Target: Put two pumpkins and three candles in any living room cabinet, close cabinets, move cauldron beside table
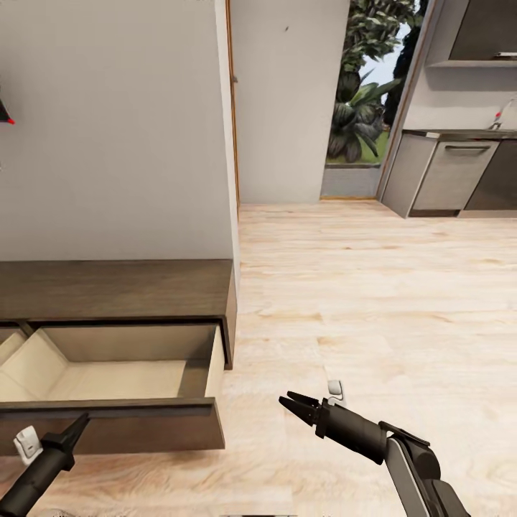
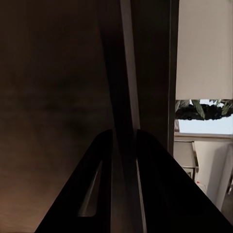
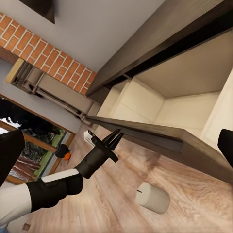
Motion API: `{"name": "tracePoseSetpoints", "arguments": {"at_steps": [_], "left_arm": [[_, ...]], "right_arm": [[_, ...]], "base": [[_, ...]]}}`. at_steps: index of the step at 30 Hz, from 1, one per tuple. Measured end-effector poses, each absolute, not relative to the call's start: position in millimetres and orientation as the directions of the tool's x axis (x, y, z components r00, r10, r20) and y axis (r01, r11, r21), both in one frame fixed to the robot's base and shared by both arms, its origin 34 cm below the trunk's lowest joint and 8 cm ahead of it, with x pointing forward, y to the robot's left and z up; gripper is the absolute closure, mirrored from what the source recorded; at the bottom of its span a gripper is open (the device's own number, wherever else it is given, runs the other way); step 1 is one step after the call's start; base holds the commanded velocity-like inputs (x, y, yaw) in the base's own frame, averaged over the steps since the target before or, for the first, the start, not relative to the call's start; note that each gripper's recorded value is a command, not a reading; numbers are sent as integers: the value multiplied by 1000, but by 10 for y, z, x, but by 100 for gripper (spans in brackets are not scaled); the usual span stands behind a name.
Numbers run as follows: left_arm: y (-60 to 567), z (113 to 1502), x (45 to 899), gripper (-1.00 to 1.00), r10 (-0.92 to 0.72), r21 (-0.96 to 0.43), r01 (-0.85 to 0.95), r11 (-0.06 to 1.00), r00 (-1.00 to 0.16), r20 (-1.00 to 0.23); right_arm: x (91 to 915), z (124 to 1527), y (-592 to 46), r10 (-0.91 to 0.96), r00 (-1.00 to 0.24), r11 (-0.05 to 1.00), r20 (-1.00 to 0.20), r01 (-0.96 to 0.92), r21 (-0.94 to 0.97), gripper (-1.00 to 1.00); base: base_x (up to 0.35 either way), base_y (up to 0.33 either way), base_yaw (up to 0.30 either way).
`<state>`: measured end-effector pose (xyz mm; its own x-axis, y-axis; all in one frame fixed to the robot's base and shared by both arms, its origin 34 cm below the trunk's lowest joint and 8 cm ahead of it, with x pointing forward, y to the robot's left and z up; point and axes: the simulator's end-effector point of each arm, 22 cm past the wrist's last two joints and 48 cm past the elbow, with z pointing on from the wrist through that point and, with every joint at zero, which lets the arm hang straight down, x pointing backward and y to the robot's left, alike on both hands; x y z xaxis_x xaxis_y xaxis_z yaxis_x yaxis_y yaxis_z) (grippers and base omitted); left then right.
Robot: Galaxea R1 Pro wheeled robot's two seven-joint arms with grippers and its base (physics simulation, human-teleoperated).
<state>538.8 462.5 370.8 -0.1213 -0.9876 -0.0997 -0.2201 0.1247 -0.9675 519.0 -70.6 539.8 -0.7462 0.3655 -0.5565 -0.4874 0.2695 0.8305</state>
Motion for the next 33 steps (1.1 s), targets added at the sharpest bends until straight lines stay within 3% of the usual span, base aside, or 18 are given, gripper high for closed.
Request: {"name": "tracePoseSetpoints", "arguments": {"at_steps": [33], "left_arm": [[4634, 3709, 5449, 100, -989, -969, -220, 115, -112, -92]], "right_arm": [[5193, 5395, -711, 366, -744, 272, -559, -489, 829, -100]], "base": [[-11, 0, 0]]}}
